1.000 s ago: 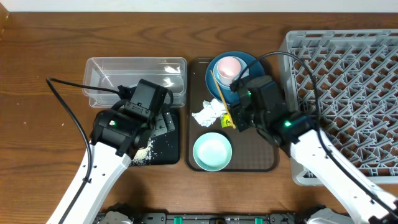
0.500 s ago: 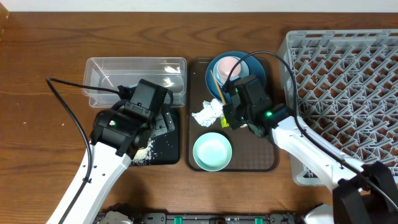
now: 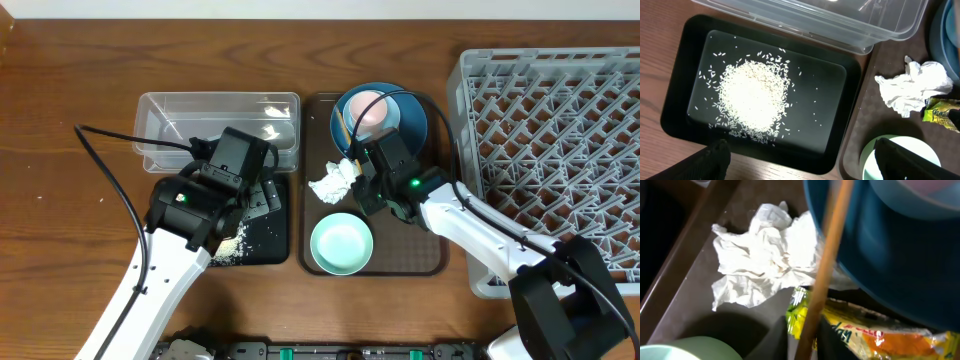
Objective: Sort waste into correct bins and load items into the dishwasher rack
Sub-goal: 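Grasp the wooden chopsticks with the right gripper and lift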
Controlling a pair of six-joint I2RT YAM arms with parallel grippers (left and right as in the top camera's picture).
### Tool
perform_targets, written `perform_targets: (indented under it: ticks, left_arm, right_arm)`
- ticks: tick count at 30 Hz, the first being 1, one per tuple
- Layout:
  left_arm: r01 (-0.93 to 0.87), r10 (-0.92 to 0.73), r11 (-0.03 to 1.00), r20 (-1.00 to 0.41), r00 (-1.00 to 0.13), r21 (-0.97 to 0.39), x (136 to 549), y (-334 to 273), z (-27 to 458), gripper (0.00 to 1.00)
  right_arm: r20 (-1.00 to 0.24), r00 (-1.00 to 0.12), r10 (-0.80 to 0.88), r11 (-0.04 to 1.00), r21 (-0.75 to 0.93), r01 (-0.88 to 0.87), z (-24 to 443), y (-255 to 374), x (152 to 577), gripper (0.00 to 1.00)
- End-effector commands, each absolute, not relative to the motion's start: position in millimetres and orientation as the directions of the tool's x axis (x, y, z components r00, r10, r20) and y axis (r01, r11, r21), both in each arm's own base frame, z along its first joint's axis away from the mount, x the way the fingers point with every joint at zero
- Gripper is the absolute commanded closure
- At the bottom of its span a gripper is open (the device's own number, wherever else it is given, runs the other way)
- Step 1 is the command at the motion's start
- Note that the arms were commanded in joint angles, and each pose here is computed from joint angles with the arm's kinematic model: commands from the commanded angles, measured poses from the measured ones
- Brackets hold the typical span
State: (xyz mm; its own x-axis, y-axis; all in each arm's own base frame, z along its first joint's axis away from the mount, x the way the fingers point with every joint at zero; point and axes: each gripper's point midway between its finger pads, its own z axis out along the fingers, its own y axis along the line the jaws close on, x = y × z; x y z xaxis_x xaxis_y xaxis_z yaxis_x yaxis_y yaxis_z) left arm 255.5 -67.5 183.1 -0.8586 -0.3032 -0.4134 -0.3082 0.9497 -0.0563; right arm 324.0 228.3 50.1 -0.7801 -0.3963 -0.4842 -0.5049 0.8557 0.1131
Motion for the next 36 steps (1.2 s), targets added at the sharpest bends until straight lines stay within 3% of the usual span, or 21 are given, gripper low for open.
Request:
perform_targets:
  ticks: [1,8,16,21,25,36]
  left_arm:
    - [-0.313,-0.304,0.948,-0.43,-0.85,-0.051,258,-64,188,0.06]
    - [-0.313,-0.304,0.948,-0.431,-0.85,-0.051,259,-64,188,0.05]
    - [-0.313,-0.304,0.948,-0.431,-0.85,-0.051,259,-64,188,0.05]
    - [-0.313,-0.304,0.948,-0.431,-0.85,-0.051,259,-64,188,0.05]
    - [-0.313,-0.304,0.948,-0.43,-0.85,-0.051,259,-64,188,0.05]
    - [-0.313,-0.304,0.948,-0.431,-0.85,-0.051,259,-64,188,0.05]
  right_arm:
    - [-0.498,-0.769,-0.4,0.85,0.113,-0.515,56,234,327,0.89]
    - [-0.505,-0.766,-0.398,0.849,0.113,-0.516,59,235,327,0.98]
    - [-0.552,-0.732,-0.399,0.829,0.124,-0.545,78,240,329,0.89]
    - [-0.642,-0.569,-0.514,0.623,0.176,-0.762,107,272,308,0.71]
    - [-0.672,-0.428,-0.604,0.515,0.082,-0.853,109,278,304,0.6]
    - [-0.705,-0.176,-0.687,0.328,-0.086,-0.941,102,308,303,0.65]
